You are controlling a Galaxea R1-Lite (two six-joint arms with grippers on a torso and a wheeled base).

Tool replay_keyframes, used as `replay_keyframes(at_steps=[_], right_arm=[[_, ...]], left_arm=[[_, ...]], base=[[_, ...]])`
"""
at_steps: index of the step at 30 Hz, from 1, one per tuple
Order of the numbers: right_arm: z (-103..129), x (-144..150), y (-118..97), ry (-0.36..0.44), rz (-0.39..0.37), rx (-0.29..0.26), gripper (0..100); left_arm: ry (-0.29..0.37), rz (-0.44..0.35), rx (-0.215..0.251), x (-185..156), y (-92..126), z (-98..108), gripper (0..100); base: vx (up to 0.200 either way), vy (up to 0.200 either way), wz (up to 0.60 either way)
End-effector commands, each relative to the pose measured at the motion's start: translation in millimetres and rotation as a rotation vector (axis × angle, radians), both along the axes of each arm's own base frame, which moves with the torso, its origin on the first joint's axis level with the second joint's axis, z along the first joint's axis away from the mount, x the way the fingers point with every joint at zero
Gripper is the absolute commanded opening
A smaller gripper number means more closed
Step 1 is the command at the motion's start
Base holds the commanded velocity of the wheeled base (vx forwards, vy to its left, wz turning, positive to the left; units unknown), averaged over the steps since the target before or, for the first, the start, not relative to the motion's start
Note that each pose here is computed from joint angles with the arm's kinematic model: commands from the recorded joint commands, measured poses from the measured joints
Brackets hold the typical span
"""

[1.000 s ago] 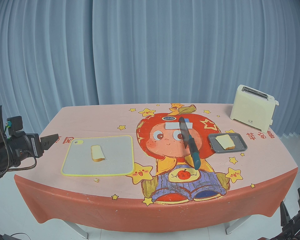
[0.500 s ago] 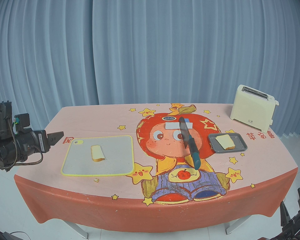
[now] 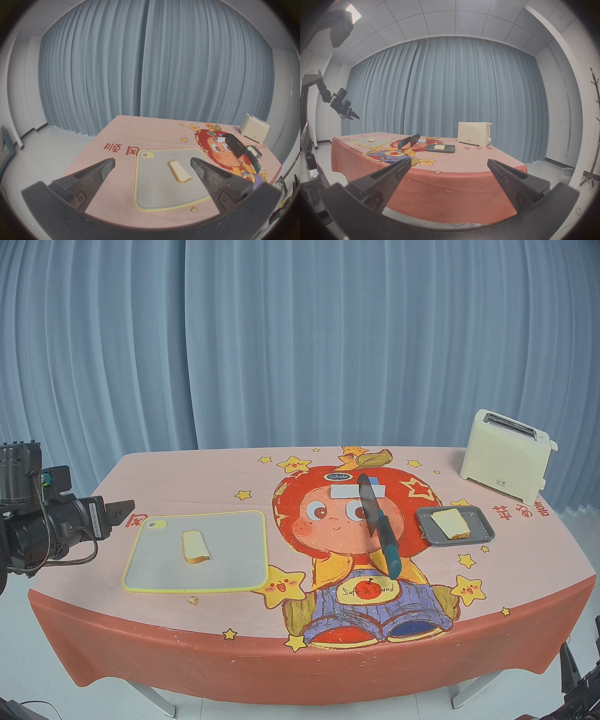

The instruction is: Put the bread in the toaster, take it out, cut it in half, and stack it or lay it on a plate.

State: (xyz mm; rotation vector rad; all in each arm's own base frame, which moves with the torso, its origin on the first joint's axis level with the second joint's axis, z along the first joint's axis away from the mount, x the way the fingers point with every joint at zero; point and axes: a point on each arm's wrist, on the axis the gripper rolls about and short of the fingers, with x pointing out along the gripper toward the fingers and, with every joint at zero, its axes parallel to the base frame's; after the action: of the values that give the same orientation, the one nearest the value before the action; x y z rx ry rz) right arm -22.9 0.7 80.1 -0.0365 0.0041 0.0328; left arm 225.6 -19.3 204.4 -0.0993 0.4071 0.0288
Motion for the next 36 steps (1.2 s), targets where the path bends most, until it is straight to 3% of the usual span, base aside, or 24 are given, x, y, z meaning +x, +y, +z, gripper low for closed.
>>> replay_keyframes(at_steps=[1,9,14,22,26,36], right_arm=[[-4,0,0,-0.002,0.001,0.0,100],[-4,0,0,-0.002,0.001,0.0,100],[-4,0,0,-0.002,0.001,0.0,100],[-4,0,0,-0.002,0.001,0.0,100],[-4,0,0,-0.002,-0.001,0.0,100],[-4,0,0,-0.002,-0.001,0.0,100]], left_arm=[[0.023,0.025,-0.011,3,1,-6,100],[0.063,0.049,-0.015,3,0,-15,100],[0.096,0.083,0.014,11,-1,-24,100],[0.136,0.049,0.04,26,-19,-35,100],[0.157,0.081,0.077,39,-29,-42,100],[0.162,0.083,0.08,52,-33,-53,100]], base=[[0.0,0.0,0.0],[0.0,0.0,0.0],[0.0,0.0,0.0],[0.0,0.0,0.0],[0.0,0.0,0.0],[0.0,0.0,0.0]])
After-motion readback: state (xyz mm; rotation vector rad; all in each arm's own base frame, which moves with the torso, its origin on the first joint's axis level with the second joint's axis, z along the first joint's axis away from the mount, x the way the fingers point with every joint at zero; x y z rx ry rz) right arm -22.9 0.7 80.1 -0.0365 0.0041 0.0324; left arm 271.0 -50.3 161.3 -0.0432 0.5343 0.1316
